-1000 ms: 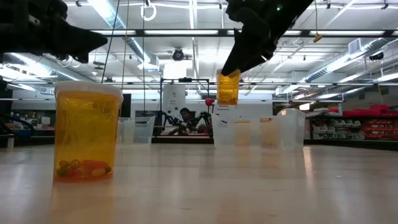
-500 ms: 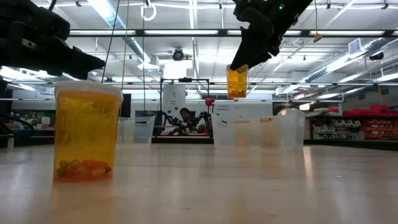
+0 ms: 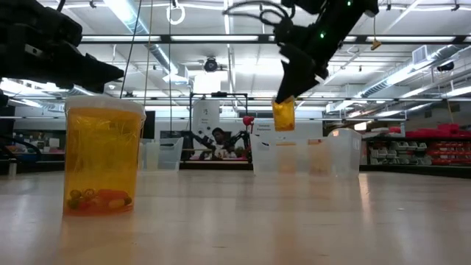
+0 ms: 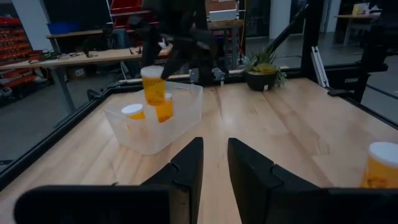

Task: Pick and place medicine bottles into bin by pill shape (circle, oval)
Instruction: Put the big orange pill bottle into the right transparent bin

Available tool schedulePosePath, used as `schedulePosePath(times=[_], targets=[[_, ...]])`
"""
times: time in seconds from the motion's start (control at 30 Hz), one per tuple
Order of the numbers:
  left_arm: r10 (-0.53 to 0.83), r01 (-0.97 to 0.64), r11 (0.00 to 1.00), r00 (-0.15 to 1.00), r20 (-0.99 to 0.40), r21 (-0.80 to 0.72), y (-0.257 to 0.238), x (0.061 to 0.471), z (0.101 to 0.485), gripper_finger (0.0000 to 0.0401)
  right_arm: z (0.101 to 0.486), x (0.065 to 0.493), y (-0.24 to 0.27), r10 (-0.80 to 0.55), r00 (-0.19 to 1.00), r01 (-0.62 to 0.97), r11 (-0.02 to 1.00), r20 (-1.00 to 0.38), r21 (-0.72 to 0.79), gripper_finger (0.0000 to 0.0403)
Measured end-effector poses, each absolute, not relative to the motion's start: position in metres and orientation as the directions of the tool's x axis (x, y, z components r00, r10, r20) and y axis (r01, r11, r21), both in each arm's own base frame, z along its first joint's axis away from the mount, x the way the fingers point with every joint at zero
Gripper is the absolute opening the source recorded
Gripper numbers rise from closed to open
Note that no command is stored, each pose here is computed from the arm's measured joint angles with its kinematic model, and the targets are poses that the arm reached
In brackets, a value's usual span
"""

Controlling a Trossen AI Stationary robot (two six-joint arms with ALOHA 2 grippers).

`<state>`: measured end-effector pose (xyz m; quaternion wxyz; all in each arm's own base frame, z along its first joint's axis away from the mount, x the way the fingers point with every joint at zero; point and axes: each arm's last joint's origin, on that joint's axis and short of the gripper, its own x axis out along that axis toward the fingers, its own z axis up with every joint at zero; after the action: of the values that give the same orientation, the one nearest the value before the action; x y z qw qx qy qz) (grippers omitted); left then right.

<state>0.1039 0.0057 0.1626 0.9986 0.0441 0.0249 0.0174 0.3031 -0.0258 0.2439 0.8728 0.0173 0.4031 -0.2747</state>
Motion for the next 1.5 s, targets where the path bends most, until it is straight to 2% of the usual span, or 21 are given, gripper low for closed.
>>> schedulePosePath(times=[0.23,0.6,0.9,1.2,1.5], targets=[[0.037,-0.033,0.995,0.998,-0.048,0.089,0.006,0.104,0.163,0.0091,0.211,0.291,-0.042,-0.438,0.49,0.526,0.838,-0.754,-0.145,0.0232],[0.037,-0.032,0.995,0.998,-0.048,0.089,0.006,0.104,0.163,0.0084,0.18,0.282,-0.05,-0.399,0.561,0.545,0.837,-0.726,-0.039,0.0232],[0.037,-0.033,0.995,0.998,-0.049,0.089,0.006,0.104,0.162,0.0089,0.175,0.28,-0.049,-0.389,0.582,0.553,0.833,-0.714,-0.004,0.0233],[0.037,-0.033,0.995,0.998,-0.049,0.09,0.006,0.104,0.162,0.0082,0.174,0.28,-0.049,-0.388,0.582,0.557,0.83,-0.715,0.003,0.0261],[0.037,-0.032,0.995,0.998,-0.049,0.089,0.006,0.104,0.162,0.0091,0.18,0.284,-0.049,-0.389,0.597,0.554,0.833,-0.702,0.01,0.0265]])
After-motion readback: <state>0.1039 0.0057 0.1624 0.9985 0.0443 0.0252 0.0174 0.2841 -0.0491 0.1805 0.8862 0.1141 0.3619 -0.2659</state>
